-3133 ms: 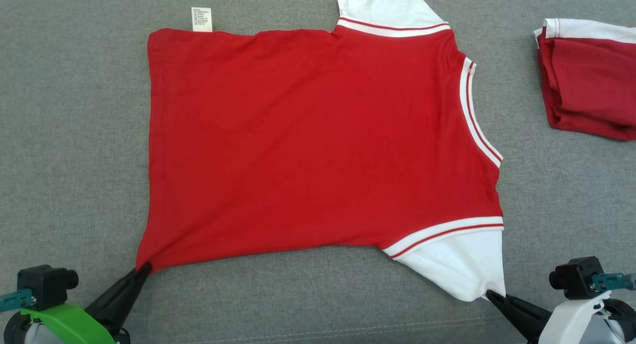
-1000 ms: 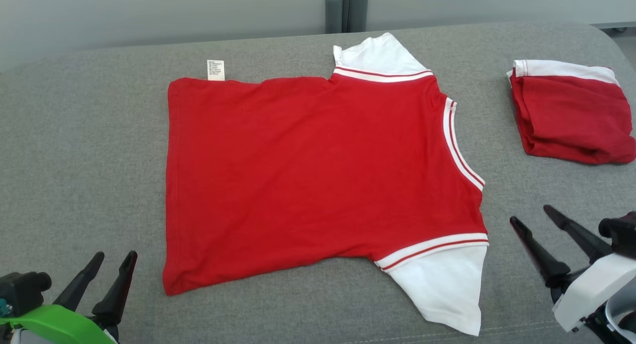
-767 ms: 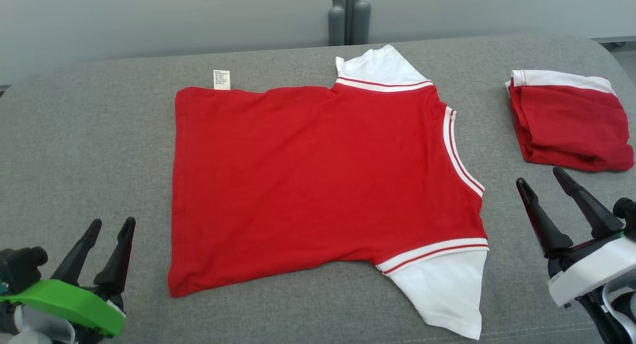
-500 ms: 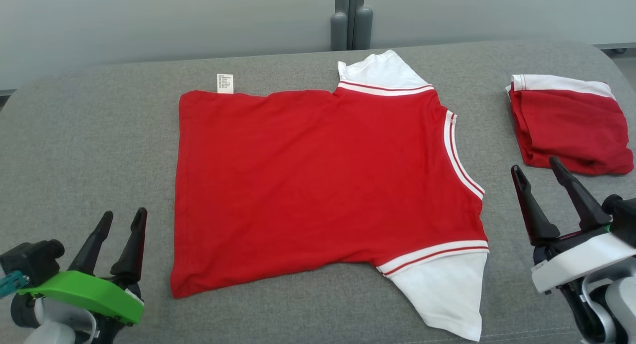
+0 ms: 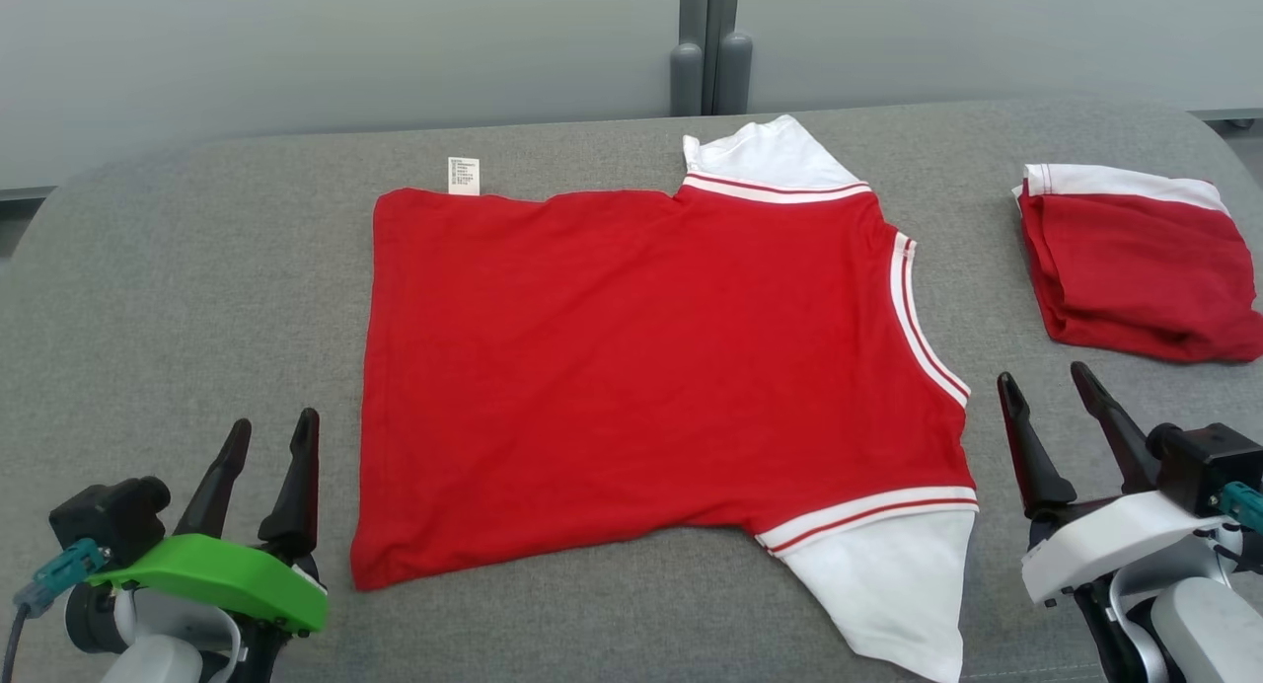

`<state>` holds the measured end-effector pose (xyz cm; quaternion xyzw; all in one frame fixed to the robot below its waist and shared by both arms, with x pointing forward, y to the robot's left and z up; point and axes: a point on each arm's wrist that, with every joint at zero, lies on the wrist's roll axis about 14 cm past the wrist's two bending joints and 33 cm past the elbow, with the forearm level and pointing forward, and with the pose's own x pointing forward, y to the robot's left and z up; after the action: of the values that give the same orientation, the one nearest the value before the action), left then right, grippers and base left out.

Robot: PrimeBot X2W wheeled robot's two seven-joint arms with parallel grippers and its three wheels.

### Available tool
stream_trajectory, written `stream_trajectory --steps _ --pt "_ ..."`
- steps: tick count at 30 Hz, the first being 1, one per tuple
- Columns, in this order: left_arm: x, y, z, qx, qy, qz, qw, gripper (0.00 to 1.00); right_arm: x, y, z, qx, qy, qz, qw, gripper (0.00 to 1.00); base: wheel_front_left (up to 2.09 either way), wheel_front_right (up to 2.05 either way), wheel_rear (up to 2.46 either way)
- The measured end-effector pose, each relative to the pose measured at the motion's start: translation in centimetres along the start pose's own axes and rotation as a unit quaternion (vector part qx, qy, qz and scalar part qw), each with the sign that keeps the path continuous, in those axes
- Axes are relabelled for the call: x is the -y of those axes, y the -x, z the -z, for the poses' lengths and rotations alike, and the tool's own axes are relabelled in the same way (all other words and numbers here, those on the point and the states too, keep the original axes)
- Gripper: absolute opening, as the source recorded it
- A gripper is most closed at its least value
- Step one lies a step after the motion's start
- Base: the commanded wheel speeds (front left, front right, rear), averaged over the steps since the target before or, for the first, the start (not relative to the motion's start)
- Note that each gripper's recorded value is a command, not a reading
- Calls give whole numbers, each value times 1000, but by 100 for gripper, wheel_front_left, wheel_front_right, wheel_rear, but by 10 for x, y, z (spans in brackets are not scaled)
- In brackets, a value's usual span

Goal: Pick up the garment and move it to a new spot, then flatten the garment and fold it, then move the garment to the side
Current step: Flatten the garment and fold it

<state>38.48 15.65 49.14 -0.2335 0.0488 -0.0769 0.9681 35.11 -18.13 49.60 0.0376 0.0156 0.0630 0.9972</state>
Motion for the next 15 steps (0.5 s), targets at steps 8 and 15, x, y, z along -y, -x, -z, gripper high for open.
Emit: stream_trajectory --steps 8,15 --pt "8 5 9 1 5 0 1000 100 -5 -1 8 -4 -9 12 1000 100 0 0 0" --pt "14 6 16 -1 10 4 1000 100 -5 -3 6 2 0 16 1000 100 0 0 0"
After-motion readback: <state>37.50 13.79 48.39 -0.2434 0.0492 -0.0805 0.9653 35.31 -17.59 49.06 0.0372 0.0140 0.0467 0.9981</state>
